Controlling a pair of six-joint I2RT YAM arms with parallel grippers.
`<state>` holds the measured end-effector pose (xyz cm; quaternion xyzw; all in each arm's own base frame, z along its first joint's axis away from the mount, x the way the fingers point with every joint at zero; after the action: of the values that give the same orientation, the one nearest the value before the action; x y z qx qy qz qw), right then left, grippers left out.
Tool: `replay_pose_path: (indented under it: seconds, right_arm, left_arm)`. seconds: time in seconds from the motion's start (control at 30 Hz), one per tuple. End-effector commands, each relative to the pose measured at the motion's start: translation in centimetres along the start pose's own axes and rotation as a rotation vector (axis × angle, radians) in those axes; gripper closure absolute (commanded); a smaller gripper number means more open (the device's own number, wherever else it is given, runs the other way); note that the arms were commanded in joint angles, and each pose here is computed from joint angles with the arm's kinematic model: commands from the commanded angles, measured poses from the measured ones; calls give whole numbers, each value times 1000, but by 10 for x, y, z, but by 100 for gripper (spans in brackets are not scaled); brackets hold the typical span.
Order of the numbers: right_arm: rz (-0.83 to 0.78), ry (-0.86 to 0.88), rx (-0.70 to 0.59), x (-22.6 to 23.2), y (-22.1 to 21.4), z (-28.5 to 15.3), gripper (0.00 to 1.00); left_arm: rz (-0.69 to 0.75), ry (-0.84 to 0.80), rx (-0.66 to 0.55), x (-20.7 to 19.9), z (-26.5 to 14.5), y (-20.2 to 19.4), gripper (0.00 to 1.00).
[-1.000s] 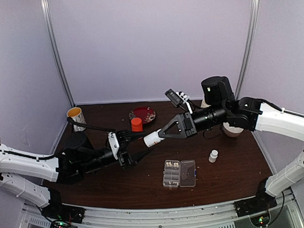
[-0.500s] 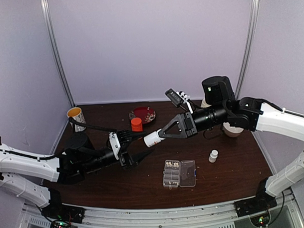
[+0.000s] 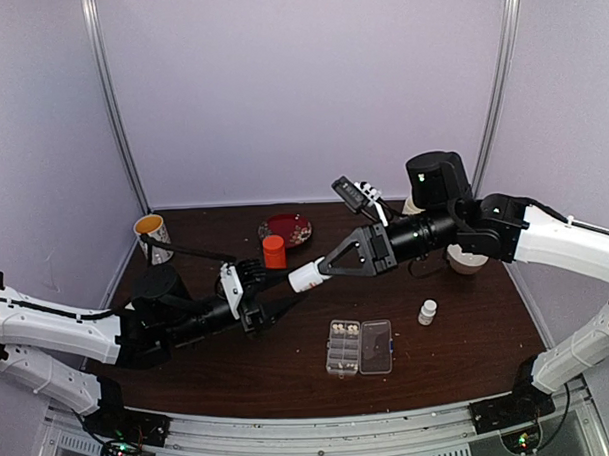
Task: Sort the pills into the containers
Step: Hold the pill bottle.
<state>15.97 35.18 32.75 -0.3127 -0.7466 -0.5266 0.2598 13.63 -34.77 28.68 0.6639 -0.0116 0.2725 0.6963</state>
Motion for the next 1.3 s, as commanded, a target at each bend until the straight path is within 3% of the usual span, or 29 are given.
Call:
replay_pose_path:
  seconds: [0.0,0.3,0.43,0.53,0.63,0.73,1.03,1.27]
  right_arm:
    - [-40,54,-28,21,6,-9,91]
    - [-67,10,7,9,-1,-4,91]
    - [-47,16,20,8,-1,-1,92]
    - [-52,8,0,9,2,-3,92]
    - [-55,5,-10,11,3,-5,92]
    - [-53,5,-10,11,3,-5,93]
    - [-54,11,-13,14,4,-7,93]
    - [-58,16,-15,15,4,-7,93]
  left_arm:
    - [-6,38,-57,8,2,15,69]
    - [-57,64,-38,14,4,17,76]
    - [-59,52,-54,12,3,18,59]
    - [-54,62,-71,13,0,18,55]
    - [-48,68,-78,13,-2,18,43]
    - [-47,67,-86,12,-4,18,38]
    - [-42,32,-94,7,-1,19,55]
    - [-43,28,-91,7,1,19,59]
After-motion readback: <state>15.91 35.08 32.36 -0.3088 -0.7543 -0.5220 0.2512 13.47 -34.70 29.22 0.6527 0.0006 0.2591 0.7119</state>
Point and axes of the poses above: each gripper's point midway between its finger pads, its own z axis out along the fingers, its own x axis along the line the jaws close on, y = z × x, the point moved 3 cm from there along -z, back along the fingers, and after that the axes turned 2 degrees about z, right-handed, at the moved point
